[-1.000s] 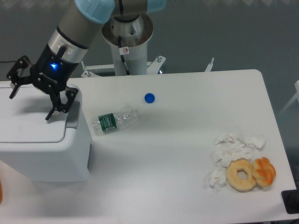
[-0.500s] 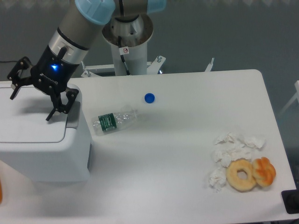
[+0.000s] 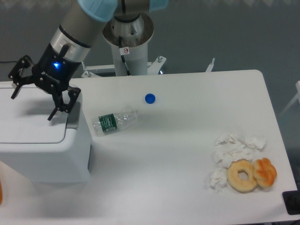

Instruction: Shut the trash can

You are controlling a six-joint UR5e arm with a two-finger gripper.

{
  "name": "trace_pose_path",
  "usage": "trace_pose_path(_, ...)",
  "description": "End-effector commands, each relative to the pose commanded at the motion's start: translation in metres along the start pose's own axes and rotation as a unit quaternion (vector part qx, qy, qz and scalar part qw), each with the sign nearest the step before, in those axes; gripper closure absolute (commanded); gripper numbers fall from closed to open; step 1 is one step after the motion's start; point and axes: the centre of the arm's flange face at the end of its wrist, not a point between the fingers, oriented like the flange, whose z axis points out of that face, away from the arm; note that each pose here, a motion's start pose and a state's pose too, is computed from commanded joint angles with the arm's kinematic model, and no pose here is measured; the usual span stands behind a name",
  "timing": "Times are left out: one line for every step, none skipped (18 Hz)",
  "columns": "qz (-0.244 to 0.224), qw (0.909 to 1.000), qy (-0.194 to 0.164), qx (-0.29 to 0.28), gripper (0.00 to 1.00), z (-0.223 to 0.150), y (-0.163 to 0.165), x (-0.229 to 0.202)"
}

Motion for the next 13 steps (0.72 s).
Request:
trace_pose_path(0.008,1.0000,-0.001,0.002,0.00,-0.002,-0.002,0.001)
trace_pose_path(0.010,0.9999,-0.006,0.006,0.00,-0.007,-0.005,-0.004)
trace_pose_path(0.009,0.9998,-0.013,0.013,0.00,-0.016,-0.007,-0.009)
trace_pose_path(0.010,0.9996,-0.019,0.018,0.00,-0.024,-0.008,-0.012)
trace_pose_path(0.016,0.9990,-0.032,0.026,0.00,-0.037,-0.010,-0.021)
trace_pose_path(0.022,0.9980,-0.048,0.033,0.00,-0.051,-0.010,-0.029)
trace_pose_path(0.028,0.9971,-0.060,0.038,0.00,-0.060,-0.010,-0.036)
trace_pose_path(0.035,0.9963,-0.068,0.039,0.00,-0.065,-0.011,-0.042)
trace_pose_path(0.041,0.9953,-0.079,0.039,0.00,-0.070,-0.011,-0.048)
trace_pose_path(0.050,0.9937,-0.094,0.035,0.00,-0.073,-0.011,-0.054)
trace_pose_path(0.063,0.9911,-0.115,0.026,0.00,-0.075,-0.009,-0.059)
trace_pose_path(0.084,0.9866,-0.139,0.013,0.00,-0.076,-0.008,-0.064)
trace_pose_path(0.104,0.9812,-0.162,-0.004,0.00,-0.076,-0.005,-0.069)
